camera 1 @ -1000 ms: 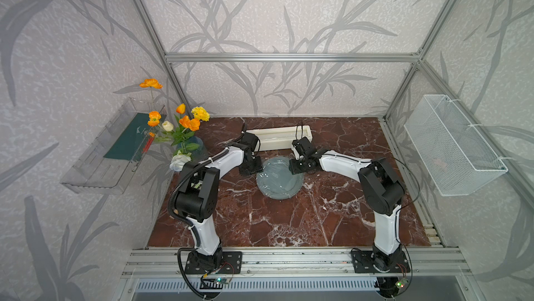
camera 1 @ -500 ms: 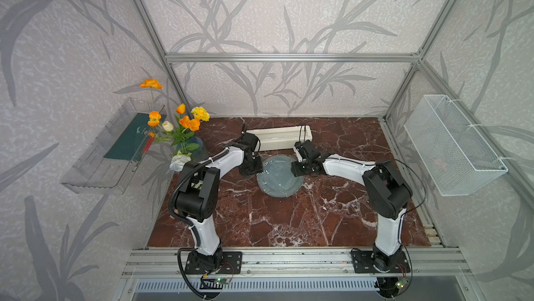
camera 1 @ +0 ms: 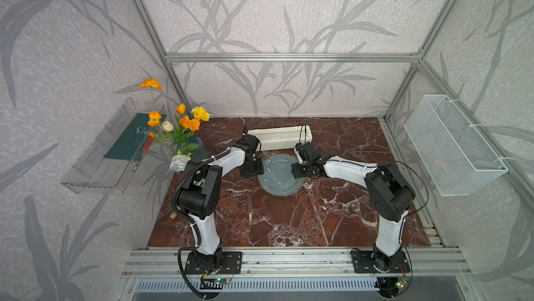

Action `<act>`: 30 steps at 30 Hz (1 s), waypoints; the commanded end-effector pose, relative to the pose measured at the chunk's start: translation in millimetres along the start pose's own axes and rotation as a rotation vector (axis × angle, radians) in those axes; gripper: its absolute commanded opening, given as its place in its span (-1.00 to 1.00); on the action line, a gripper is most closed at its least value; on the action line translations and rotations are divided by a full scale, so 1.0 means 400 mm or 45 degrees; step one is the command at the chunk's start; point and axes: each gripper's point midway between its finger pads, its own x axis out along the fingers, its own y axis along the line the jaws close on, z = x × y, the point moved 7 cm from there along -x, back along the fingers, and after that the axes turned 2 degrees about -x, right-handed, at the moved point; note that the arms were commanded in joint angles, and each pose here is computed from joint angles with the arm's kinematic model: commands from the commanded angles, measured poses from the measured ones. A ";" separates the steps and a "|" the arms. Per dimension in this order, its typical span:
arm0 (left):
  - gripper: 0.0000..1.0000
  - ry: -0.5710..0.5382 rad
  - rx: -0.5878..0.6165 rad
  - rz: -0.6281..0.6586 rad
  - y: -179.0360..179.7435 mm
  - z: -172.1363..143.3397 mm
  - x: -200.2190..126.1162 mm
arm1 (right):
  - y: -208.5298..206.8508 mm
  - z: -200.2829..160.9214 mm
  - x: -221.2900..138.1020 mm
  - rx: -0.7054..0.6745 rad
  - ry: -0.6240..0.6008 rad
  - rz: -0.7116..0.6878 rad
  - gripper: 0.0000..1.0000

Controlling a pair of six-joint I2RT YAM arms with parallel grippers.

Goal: Wrap the plate with plastic wrap
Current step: Cover the plate with plastic wrap.

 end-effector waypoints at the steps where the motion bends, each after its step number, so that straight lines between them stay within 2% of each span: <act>1: 0.02 0.016 0.003 0.011 0.000 -0.010 0.006 | -0.031 -0.045 -0.001 0.015 0.094 -0.081 0.21; 6: 0.02 0.018 0.004 0.014 0.001 -0.011 0.006 | -0.025 -0.060 0.014 0.006 0.115 -0.089 0.21; 14: 0.07 0.018 -0.001 -0.001 -0.004 -0.009 0.014 | -0.017 -0.017 -0.021 -0.041 0.029 -0.099 0.39; 22: 0.08 0.018 0.003 -0.008 -0.009 -0.009 0.010 | -0.012 -0.015 0.007 -0.034 0.060 -0.082 0.36; 30: 0.07 0.031 -0.006 -0.027 -0.012 -0.014 0.022 | 0.007 -0.051 0.032 0.056 0.072 0.076 0.24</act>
